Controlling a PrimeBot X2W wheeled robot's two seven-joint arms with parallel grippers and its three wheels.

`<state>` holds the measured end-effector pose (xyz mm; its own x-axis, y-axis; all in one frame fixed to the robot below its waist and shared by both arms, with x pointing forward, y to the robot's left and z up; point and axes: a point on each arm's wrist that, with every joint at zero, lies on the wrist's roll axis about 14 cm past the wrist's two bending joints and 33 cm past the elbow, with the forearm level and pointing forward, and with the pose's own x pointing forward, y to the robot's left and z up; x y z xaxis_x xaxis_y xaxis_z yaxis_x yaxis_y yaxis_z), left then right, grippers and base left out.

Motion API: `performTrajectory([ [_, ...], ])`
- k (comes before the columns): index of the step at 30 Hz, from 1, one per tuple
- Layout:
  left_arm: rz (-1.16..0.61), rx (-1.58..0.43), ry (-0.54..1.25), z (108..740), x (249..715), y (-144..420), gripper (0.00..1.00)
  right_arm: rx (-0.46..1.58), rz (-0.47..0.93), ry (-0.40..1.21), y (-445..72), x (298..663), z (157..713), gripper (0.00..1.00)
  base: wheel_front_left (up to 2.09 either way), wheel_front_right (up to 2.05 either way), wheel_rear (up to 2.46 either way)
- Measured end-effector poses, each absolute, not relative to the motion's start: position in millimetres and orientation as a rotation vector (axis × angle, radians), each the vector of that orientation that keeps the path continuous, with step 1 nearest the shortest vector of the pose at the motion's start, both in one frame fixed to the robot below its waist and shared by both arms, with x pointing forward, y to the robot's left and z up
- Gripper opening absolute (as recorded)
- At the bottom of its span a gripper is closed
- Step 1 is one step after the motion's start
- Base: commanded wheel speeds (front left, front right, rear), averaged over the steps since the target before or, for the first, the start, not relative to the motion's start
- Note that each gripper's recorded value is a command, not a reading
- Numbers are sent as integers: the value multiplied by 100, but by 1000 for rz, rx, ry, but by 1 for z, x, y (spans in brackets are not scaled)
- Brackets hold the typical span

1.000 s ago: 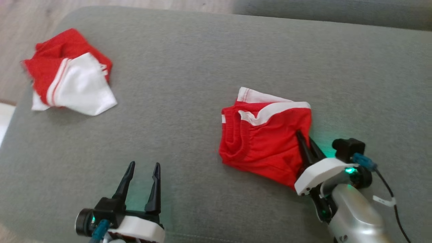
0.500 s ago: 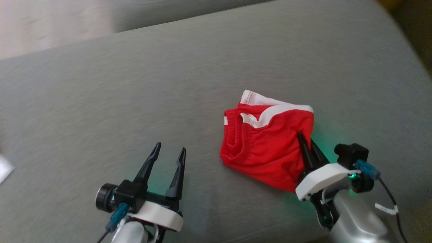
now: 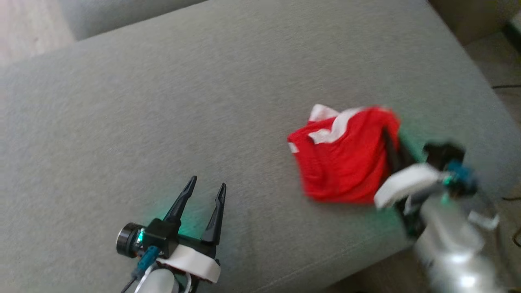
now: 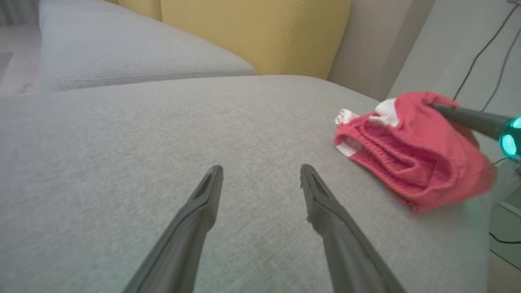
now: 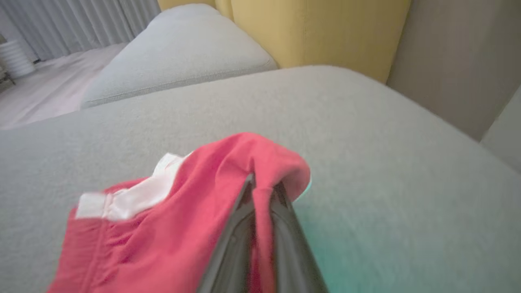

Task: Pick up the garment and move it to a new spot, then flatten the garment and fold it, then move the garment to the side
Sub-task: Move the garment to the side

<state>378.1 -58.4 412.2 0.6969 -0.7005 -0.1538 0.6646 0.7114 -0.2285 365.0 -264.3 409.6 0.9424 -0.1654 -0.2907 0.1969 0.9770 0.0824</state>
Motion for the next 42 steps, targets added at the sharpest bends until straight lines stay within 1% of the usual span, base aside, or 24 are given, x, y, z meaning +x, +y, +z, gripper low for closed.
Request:
performTrajectory([
  [5, -698, -142, 265, 399, 382, -35, 100, -135, -154, 289, -309, 415, 436, 0, 0, 0, 0],
  [9, -642, -134, 280, 391, 388, -16, 100, -269, -197, 359, -353, 438, 444, 0, 0, 0, 0],
  [13, -593, -140, 281, 387, 398, 0, 100, -325, -256, 419, -387, 453, 445, 0, 0, 0, 0],
  [19, -538, -144, 300, 376, 406, 18, 100, -373, -321, 437, -415, 473, 447, 0, 0, 0, 0],
  [20, -533, -145, 300, 376, 407, 19, 100, -366, -332, 433, -417, 475, 446, 17, 0, 0, 0],
  [21, -527, -146, 301, 375, 408, 21, 100, -368, -336, 432, -417, 477, 445, 96, 0, 0, 0],
  [22, -523, -147, 301, 374, 408, 22, 100, -371, -337, 424, -417, 480, 445, 100, 0, 0, 0],
  [28, -513, -145, 292, 377, 410, 25, 100, -354, -340, 327, -407, 491, 459, 100, 0, 0, 0],
  [29, -500, -142, 284, 380, 412, 29, 100, -344, -319, 275, -393, 499, 469, 100, 0, 0, 0],
  [30, -500, -142, 284, 380, 412, 29, 100, -344, -319, 275, -393, 499, 469, 100, 0, 0, 0],
  [32, -478, -138, 269, 385, 415, 36, 100, -321, -281, 218, -369, 510, 479, 100, 0, 0, 0],
  [36, -425, -129, 233, 397, 421, 52, 100, -230, -180, 23, -303, 535, 522, 100, 0, 0, 0],
  [39, -361, -118, 205, 408, 424, 71, 100, -171, -111, -31, -267, 528, 526, 100, 0, 0, 0],
  [42, -285, -108, 179, 417, 424, 94, 100, -97, -76, 19, -246, 502, 496, 100, 0, 0, 0],
])
